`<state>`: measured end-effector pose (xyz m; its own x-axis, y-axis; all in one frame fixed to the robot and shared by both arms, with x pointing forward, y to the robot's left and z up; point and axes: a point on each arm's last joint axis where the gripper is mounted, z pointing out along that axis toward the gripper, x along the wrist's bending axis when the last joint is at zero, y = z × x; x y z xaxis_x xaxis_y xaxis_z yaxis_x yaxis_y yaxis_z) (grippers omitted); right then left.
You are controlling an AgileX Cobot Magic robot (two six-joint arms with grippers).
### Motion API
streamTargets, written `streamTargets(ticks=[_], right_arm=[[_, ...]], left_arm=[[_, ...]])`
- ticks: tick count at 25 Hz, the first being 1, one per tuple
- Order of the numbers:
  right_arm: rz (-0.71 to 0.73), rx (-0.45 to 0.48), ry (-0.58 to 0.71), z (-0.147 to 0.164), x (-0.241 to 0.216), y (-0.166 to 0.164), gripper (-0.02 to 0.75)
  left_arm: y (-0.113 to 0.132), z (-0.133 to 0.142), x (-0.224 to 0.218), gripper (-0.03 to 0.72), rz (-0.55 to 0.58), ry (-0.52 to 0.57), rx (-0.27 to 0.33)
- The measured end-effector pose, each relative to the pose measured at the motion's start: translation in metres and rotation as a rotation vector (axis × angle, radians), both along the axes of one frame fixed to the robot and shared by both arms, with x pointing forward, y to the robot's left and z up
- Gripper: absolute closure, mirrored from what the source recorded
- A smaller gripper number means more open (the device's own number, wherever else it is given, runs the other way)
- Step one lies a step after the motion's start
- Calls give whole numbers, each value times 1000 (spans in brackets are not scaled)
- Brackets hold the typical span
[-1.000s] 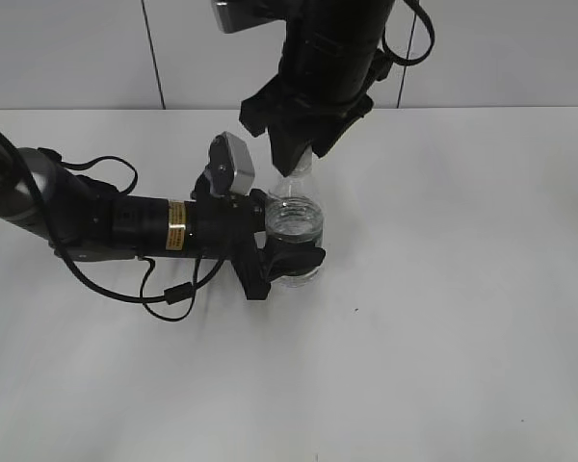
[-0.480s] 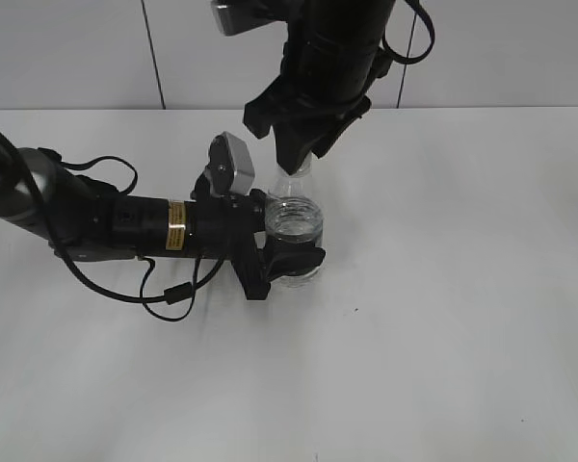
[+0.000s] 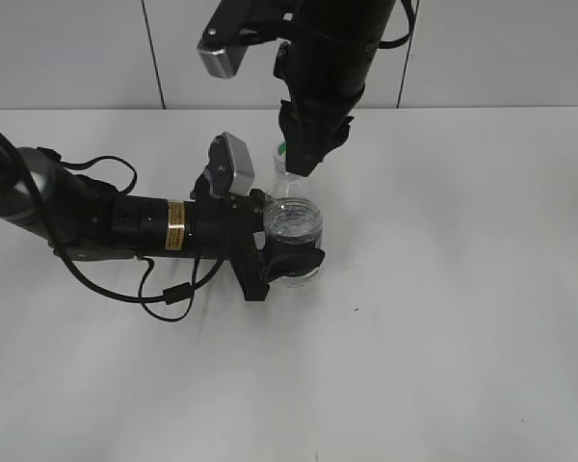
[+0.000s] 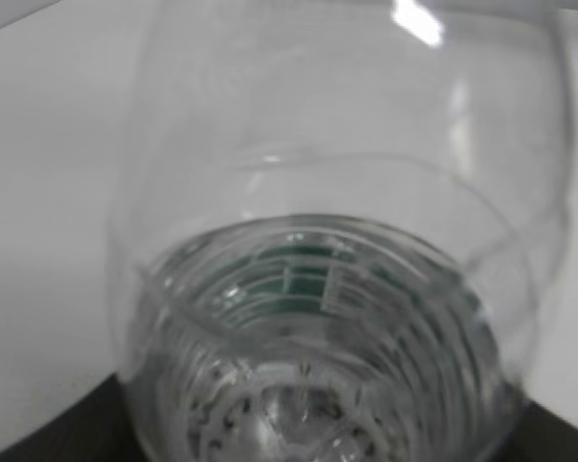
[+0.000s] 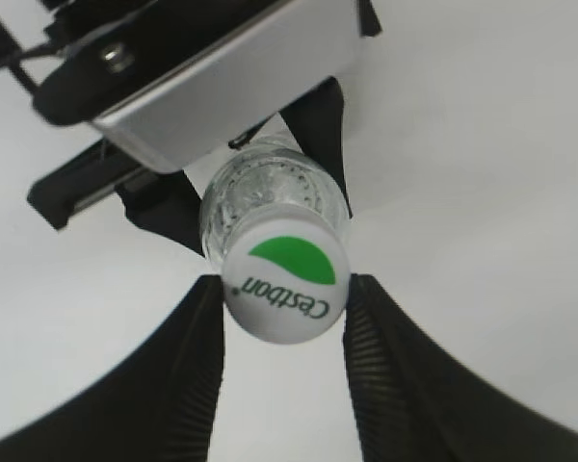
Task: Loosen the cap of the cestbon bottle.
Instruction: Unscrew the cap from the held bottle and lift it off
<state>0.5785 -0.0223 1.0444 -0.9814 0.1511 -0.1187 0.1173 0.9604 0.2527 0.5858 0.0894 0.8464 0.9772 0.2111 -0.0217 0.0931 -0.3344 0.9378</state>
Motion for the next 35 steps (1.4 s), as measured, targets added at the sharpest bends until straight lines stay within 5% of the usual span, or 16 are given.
streamTargets(ticks=[4,16,24,35], right_arm=[[350,-57,-94,1,1,0,446],[846,-143,-232,2,2,0,446],[1009,-194,-278,2,3,-1,446],[1026,-190,-293,7,2,-2,446]], left_arm=[[0,0,0,279,-3,-4,1],[0,0,0,279,-1,-3,1],[0,0,0,279,4,1,1],[0,0,0,279,4,1,1]])
